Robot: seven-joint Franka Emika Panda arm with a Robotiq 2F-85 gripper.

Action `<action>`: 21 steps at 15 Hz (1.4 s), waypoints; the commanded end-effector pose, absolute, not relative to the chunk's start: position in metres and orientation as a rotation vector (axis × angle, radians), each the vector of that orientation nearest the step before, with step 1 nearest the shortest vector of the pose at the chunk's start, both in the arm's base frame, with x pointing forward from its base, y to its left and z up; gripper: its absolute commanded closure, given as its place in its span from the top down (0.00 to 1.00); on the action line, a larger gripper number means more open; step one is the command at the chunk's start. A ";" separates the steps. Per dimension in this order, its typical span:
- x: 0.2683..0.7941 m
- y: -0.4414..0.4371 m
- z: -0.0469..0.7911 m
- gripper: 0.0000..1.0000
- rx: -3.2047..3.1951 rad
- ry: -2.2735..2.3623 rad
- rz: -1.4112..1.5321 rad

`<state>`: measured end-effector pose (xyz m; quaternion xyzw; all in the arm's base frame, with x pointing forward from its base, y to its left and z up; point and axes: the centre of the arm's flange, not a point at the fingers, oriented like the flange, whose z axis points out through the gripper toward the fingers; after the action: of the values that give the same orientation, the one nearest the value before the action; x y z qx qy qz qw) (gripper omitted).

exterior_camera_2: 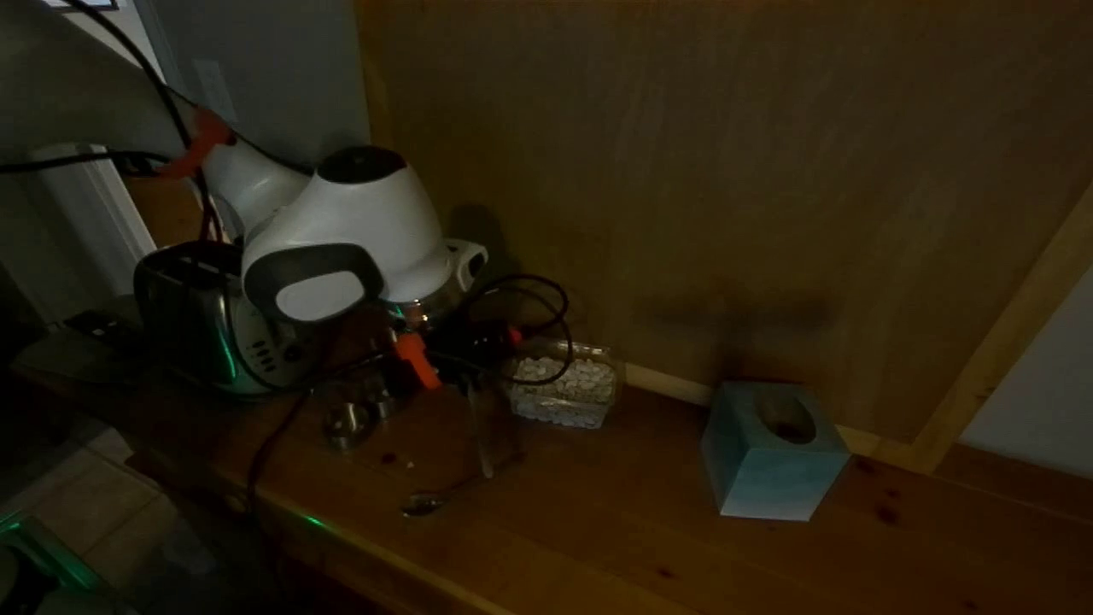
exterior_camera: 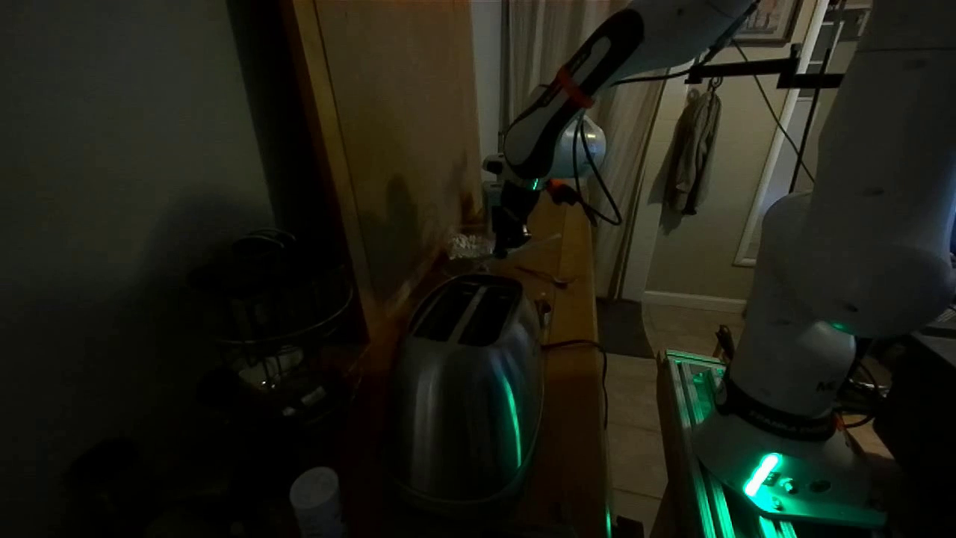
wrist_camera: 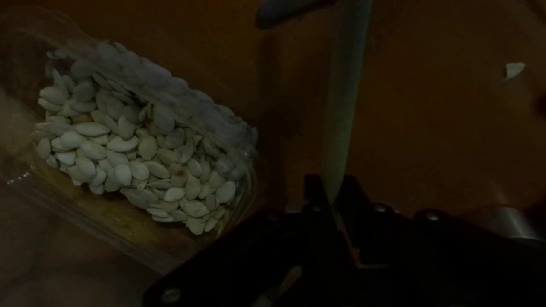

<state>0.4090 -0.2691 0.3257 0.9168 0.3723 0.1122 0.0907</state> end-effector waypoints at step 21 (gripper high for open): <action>0.422 -0.277 0.314 1.00 2.867 1.020 0.238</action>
<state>0.4250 -0.2850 0.2845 0.9407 0.3280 0.0776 0.0391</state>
